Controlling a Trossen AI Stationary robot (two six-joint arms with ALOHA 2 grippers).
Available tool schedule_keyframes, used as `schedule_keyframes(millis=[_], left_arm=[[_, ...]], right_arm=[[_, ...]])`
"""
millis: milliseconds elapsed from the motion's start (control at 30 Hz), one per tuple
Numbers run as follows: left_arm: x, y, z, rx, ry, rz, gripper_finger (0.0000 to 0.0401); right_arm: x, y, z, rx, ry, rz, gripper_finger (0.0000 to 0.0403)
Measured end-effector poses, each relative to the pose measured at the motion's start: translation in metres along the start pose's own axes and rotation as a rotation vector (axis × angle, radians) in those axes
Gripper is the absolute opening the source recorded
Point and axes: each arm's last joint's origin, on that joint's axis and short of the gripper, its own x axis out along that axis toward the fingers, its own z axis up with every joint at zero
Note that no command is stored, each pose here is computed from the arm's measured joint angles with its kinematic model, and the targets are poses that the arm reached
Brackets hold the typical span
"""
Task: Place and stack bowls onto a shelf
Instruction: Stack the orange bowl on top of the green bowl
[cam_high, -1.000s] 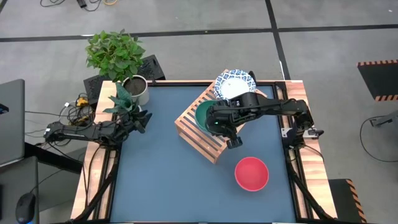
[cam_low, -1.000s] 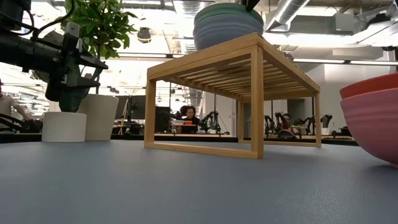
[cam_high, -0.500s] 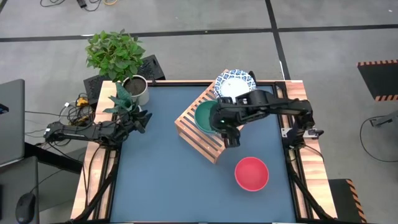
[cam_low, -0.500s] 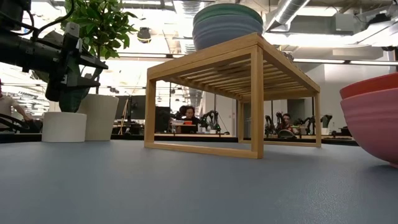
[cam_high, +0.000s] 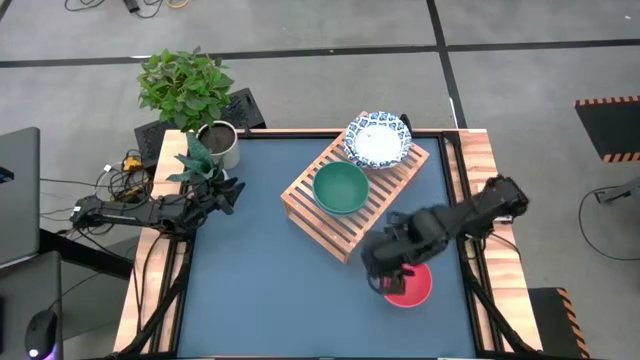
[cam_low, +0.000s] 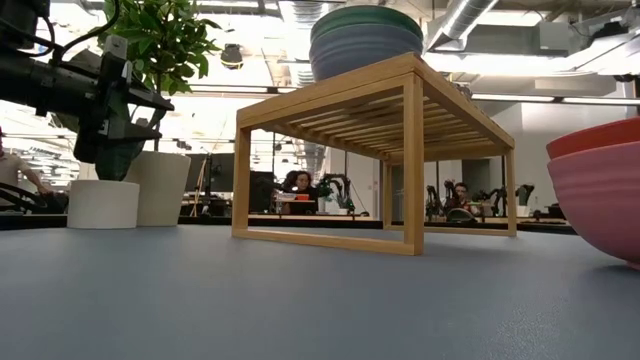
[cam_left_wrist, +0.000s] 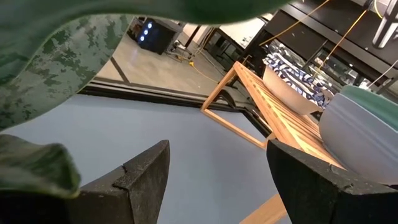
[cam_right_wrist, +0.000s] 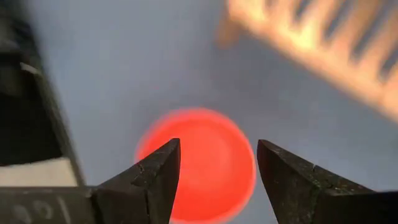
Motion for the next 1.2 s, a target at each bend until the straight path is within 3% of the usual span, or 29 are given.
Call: schedule_keyframes(millis=[167, 433, 867, 1200], left_arm=[[0.0, 0.0, 0.0, 0.0, 0.001, -0.001, 0.0253], [0.0, 0.0, 0.0, 0.0, 0.001, -0.001, 0.0253], [0.0, 0.0, 0.0, -0.014, -0.006, 0.008, 0.0253], [0.0, 0.0, 0.0, -0.015, -0.009, 0.012, 0.0253]], right_arm=[[0.026, -0.007, -0.05, 0.108, 0.142, -0.056, 0.0239], [0.041, -0.007, -0.089, 0.262, -0.039, 0.162, 0.0239], [0.103, 0.045, -0.104, 0.015, 0.143, 0.147, 0.0239], [0.113, 0.058, -0.111, -0.067, 0.163, 0.134, 0.0239]])
